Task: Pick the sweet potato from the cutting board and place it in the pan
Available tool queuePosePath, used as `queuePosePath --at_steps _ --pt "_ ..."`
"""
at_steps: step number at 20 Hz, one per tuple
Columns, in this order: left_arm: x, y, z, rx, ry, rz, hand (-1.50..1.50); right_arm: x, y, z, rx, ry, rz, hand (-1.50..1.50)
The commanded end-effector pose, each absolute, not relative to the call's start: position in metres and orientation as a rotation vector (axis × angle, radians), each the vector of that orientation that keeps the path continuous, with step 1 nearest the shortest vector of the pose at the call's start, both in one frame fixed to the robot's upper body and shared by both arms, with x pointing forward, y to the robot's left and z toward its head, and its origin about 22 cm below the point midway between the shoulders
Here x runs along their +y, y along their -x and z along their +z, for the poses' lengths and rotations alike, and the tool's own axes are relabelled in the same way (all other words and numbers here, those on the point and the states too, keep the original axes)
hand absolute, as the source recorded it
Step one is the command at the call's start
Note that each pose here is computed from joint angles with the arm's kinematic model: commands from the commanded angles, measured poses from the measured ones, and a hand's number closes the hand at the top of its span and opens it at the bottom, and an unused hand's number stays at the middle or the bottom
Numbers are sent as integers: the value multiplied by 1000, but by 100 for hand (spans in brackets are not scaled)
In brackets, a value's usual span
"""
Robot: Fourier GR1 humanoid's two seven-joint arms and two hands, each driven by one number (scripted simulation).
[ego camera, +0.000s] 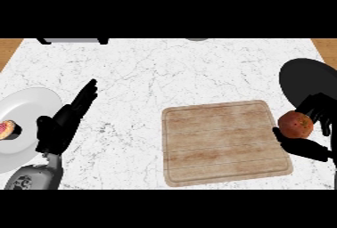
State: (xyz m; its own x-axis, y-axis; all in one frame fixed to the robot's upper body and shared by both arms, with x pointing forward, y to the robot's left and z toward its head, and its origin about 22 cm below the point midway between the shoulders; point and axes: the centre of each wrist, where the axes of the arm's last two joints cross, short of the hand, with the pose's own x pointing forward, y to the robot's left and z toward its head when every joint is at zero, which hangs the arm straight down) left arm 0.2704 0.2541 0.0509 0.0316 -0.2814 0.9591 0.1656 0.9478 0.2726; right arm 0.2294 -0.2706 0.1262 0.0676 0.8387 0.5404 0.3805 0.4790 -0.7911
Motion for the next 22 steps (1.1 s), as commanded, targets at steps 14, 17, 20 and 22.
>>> queuePosePath --at_steps 14,17,20,22 --pt "257 -273 53 -1524 -65 -366 0 -418 -335 67 -1479 1295 408 150" --pt "259 -275 54 -1507 -68 -373 0 -426 -341 45 -1482 1300 402 150" --pt "251 -274 49 -1503 -75 -374 0 -444 -354 61 -1473 1298 402 150" --pt "241 -276 78 -1508 -79 -375 0 -444 -355 55 -1479 1298 406 150"
